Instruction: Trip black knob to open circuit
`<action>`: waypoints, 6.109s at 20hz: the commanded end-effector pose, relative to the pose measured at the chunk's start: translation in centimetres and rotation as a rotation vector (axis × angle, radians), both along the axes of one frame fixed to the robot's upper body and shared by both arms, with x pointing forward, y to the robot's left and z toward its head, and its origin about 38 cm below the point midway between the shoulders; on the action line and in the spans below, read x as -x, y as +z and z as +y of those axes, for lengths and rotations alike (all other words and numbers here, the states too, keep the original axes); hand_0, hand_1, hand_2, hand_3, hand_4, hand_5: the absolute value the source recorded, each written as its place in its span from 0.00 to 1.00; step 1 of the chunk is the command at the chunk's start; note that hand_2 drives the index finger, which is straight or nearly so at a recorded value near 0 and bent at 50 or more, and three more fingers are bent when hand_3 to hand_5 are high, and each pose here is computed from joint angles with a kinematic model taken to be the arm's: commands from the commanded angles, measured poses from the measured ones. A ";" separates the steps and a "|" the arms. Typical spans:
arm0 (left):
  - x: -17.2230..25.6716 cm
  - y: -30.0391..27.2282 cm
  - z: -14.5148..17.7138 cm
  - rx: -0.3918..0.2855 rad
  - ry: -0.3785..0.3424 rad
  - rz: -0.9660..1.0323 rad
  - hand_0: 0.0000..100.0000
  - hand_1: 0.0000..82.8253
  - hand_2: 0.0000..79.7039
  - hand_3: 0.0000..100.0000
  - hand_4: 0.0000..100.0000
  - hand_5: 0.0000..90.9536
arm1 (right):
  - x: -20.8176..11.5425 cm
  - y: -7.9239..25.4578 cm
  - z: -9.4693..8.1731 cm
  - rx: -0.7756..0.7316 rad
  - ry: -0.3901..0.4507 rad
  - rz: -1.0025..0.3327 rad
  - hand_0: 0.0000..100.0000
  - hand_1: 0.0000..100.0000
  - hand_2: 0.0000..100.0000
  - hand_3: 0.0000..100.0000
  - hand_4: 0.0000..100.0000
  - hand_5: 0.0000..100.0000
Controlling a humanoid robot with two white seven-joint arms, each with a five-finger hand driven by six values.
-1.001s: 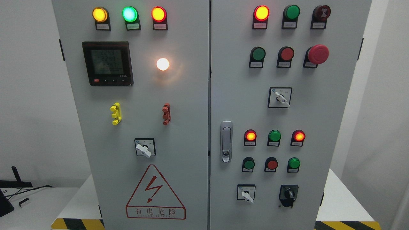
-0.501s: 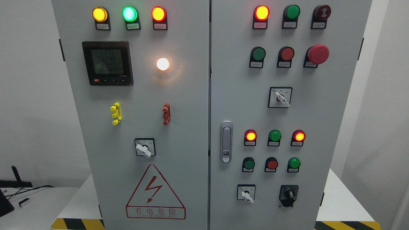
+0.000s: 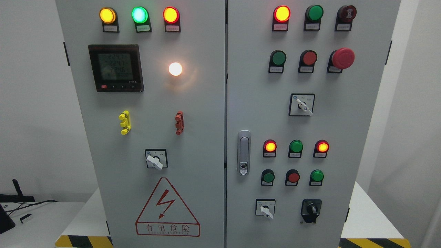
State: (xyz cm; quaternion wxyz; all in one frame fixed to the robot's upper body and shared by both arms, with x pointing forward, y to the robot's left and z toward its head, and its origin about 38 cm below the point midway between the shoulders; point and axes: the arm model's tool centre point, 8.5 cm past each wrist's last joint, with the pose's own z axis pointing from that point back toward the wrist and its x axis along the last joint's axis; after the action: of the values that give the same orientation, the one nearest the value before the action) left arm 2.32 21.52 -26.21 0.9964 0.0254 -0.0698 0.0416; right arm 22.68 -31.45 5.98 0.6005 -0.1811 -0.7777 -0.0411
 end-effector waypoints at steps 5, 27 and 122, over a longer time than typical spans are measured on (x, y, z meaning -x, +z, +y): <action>0.0 0.0 0.0 0.000 -0.031 0.000 0.12 0.47 0.00 0.00 0.00 0.00 | -5.5 8.4 0.6 0.166 -0.056 -0.147 0.20 0.71 0.41 0.71 0.78 0.94; 0.0 0.0 0.0 0.000 -0.031 0.000 0.12 0.47 0.00 0.00 0.00 0.00 | -10.9 9.6 3.4 0.142 -0.088 0.024 0.24 0.69 0.46 0.77 0.81 0.95; 0.0 0.0 -0.1 0.002 -0.031 0.001 0.12 0.47 0.00 0.00 0.00 0.00 | -18.6 10.1 6.7 0.059 -0.053 0.163 0.26 0.71 0.49 0.78 0.82 0.95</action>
State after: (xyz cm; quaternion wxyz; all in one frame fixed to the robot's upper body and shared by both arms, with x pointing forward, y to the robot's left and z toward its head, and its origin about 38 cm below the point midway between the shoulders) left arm 2.32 21.52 -26.21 0.9964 0.0254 -0.0698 0.0416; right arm 41.16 -24.87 16.12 0.6540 -0.2233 -0.7225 -0.0205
